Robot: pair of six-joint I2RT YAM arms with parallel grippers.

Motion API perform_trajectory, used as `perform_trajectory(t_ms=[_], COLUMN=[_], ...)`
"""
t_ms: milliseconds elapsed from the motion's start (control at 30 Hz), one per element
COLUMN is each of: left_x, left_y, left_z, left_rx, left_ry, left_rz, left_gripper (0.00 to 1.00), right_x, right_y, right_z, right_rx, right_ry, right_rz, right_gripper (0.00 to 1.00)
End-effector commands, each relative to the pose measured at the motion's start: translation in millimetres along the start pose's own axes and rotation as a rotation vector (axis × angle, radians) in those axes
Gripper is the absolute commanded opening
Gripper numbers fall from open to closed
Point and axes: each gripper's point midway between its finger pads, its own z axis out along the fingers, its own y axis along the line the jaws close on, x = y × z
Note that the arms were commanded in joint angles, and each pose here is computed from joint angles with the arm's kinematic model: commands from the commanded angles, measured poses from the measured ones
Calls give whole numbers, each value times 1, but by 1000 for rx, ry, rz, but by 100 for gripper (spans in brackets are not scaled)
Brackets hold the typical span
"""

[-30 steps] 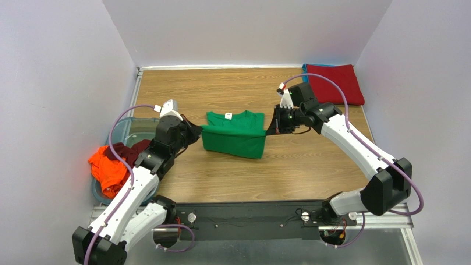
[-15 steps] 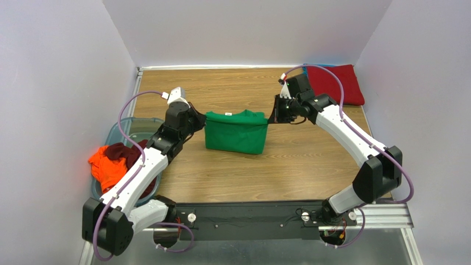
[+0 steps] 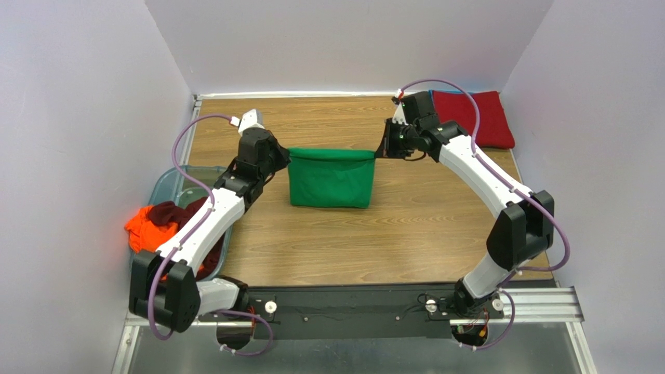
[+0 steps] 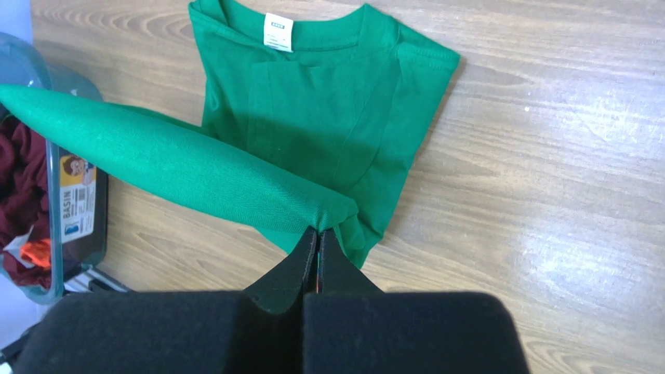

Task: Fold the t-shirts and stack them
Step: Fold the tshirt

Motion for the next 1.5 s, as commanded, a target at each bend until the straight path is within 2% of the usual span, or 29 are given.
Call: perform_trajectory(t_ms=[0,367,633,1067,1433,1467], left_x=[-29,-25,-2,11,22,22], left_y=[4,2,12,24,48,51], left_z=[11,52,88,129,146,146], left_rx=[-25,1,-22,-59,-145,-160], left_ry=[-81,-20,72,134,163,158], left_rz=[20,70,84,83,38,31], left_gripper=[0,0,0,0,0,0], right_x=[-23,-25,-21,-23,-26,-27], right_y=[-17,-39,-61,-84,-94,-95], right_z=[7,34,53,102,135,137], right_rx=[60,106,145,110,76,78], right_ry=[-51,-21,8,77,106,106], right_rz=[11,53,81,93,67,65], right_gripper=[1,1,1,1,8,11])
